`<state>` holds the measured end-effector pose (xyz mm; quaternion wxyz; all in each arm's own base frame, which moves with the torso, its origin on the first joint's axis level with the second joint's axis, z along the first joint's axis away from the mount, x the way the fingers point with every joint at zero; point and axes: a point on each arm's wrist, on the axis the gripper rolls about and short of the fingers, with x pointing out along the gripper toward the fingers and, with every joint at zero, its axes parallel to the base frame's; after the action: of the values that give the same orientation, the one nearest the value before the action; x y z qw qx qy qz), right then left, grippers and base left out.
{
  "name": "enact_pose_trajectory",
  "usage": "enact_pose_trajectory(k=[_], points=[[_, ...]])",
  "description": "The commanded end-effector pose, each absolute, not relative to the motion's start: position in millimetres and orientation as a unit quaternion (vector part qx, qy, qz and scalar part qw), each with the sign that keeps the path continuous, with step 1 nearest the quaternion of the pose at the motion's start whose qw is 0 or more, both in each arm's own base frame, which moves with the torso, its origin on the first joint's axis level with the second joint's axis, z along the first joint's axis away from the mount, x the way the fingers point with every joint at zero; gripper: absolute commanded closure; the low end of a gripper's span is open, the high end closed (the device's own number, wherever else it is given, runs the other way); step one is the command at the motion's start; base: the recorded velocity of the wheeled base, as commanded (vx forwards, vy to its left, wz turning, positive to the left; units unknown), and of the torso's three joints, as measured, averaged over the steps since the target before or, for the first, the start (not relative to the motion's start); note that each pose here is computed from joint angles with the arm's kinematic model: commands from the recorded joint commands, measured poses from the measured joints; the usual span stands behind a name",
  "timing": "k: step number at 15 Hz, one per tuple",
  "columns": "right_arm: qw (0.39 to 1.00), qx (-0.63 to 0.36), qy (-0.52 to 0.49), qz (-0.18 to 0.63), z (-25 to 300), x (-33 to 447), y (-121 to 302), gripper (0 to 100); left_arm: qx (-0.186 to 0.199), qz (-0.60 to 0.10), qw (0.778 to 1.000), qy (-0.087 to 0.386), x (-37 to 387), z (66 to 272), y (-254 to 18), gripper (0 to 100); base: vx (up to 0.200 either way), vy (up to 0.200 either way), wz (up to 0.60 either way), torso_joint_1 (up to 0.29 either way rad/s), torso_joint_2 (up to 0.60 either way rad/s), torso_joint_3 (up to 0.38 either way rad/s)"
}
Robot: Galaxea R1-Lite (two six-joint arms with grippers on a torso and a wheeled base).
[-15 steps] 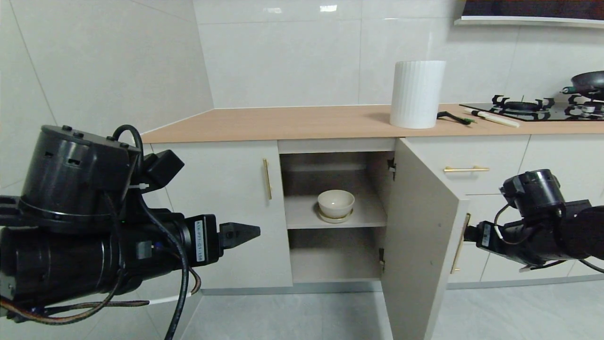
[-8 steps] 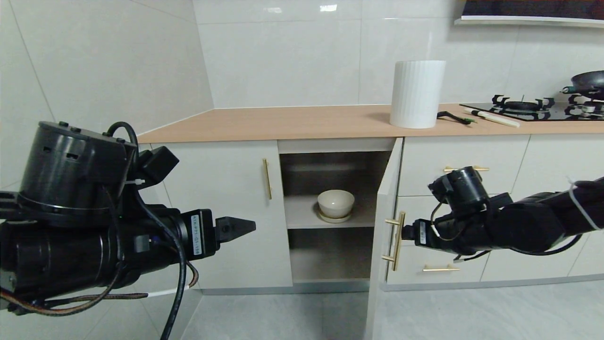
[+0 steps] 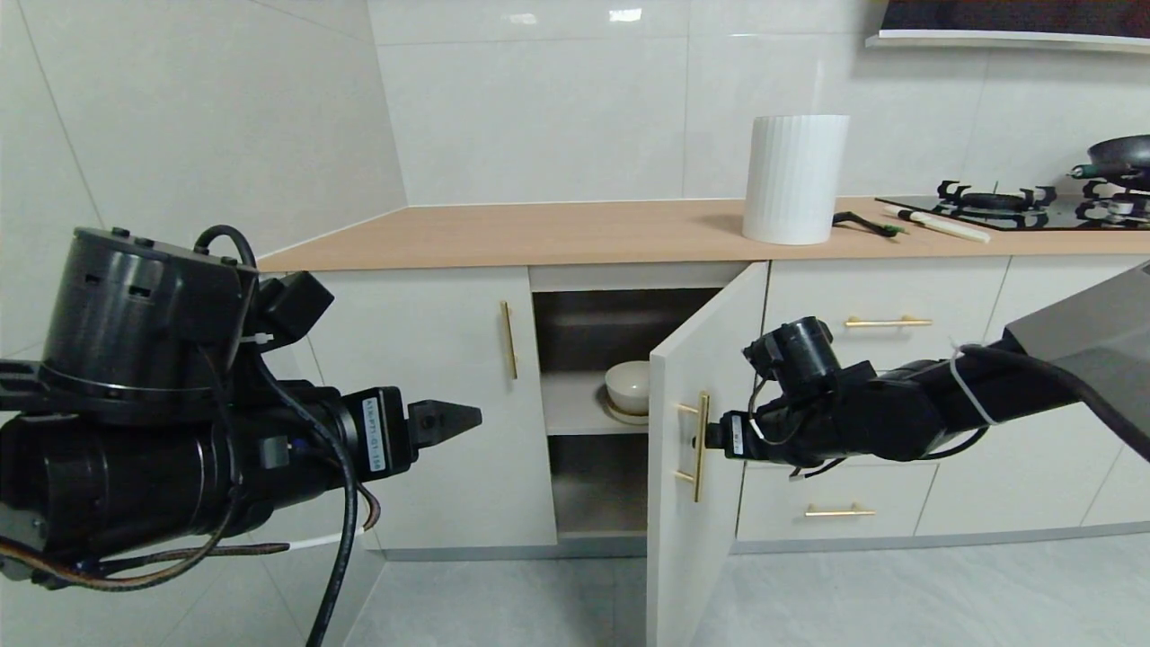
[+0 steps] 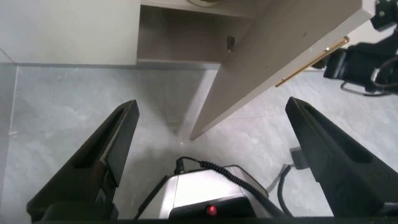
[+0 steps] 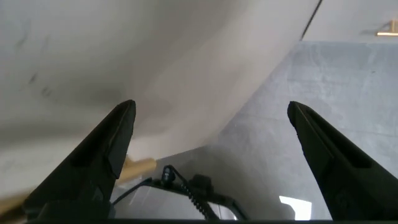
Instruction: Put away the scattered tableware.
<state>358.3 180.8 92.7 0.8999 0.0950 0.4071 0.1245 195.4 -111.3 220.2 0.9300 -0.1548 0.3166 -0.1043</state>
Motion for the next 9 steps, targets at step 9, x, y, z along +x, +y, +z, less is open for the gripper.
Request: enact_pose_trajectory(k=[9], points=[[0.893, 0.099, 0.419, 0.130, 64, 378, 196, 0, -0.148, -0.099, 0.926, 0.333, 201, 211, -115, 0, 0.000, 0.000, 0.00, 0.000, 0.00, 0.000]])
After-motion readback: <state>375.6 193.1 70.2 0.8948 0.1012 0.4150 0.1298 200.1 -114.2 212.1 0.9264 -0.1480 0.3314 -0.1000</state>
